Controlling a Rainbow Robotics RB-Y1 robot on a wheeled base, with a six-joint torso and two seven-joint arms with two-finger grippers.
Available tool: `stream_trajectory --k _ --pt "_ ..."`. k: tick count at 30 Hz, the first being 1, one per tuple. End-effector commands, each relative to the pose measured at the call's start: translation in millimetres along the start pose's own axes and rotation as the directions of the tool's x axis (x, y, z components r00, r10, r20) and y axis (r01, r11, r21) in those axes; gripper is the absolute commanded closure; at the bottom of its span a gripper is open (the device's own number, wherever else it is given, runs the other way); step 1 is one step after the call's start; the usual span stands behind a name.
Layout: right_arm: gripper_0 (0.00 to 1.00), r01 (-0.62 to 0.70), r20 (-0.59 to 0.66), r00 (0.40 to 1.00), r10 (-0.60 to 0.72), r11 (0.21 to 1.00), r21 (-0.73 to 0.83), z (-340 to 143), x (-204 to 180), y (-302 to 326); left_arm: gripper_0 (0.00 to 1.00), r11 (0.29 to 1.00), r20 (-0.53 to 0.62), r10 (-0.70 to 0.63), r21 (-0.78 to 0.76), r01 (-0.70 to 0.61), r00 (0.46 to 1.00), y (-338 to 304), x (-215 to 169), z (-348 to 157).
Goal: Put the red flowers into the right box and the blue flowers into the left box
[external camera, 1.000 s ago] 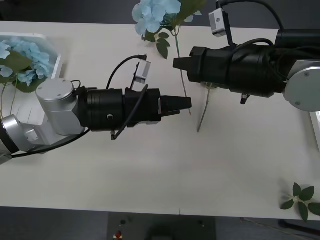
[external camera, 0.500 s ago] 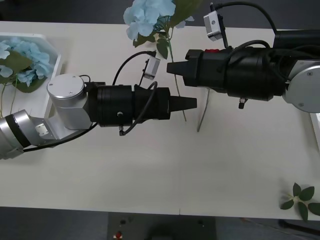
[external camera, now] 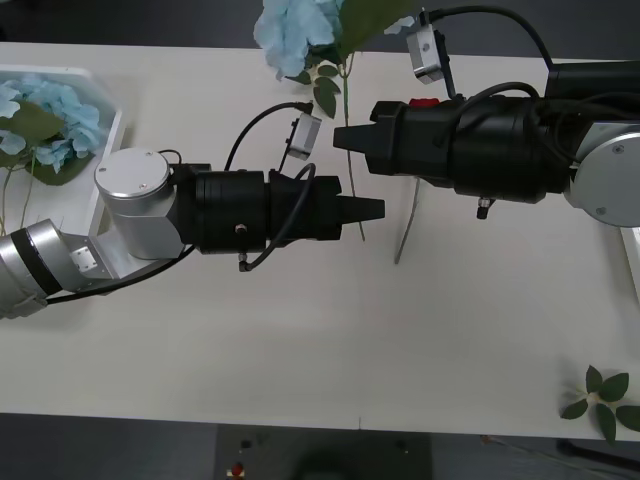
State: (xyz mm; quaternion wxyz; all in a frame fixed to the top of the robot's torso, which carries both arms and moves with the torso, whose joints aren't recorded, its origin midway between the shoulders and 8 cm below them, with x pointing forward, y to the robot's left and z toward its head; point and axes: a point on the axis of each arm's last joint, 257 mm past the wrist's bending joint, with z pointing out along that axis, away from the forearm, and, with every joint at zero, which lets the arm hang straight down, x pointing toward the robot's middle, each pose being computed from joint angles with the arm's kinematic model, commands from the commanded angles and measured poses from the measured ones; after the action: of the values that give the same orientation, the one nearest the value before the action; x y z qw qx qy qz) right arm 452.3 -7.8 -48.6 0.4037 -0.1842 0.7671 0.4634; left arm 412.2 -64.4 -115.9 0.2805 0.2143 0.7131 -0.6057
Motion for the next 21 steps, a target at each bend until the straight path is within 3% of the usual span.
stream_trajectory --k 1,3,4,21 --pt "0.64 0.031 0.002 1.000 -0.031 0.998 -0.056 7 -6 31 1.00 1.000 0.005 0.001 0.013 -0.001 1.000 -12 -13 1" --pt "0.04 0.031 0.002 1.000 -0.031 0.998 -0.056 7 -6 31 1.00 1.000 0.005 0.004 0.013 -0.004 1.000 -13 -13 1" --pt "0.00 0.031 0.002 1.000 -0.031 0.998 -0.056 7 -6 31 1.00 1.000 0.005 0.003 0.014 -0.003 1.000 -13 -13 1" --pt "0.00 -0.002 -0.001 1.000 0.002 0.999 -0.051 6 -4 26 1.00 0.994 0.023 0.075 -0.077 -0.073 0.997 -1 -44 -57"
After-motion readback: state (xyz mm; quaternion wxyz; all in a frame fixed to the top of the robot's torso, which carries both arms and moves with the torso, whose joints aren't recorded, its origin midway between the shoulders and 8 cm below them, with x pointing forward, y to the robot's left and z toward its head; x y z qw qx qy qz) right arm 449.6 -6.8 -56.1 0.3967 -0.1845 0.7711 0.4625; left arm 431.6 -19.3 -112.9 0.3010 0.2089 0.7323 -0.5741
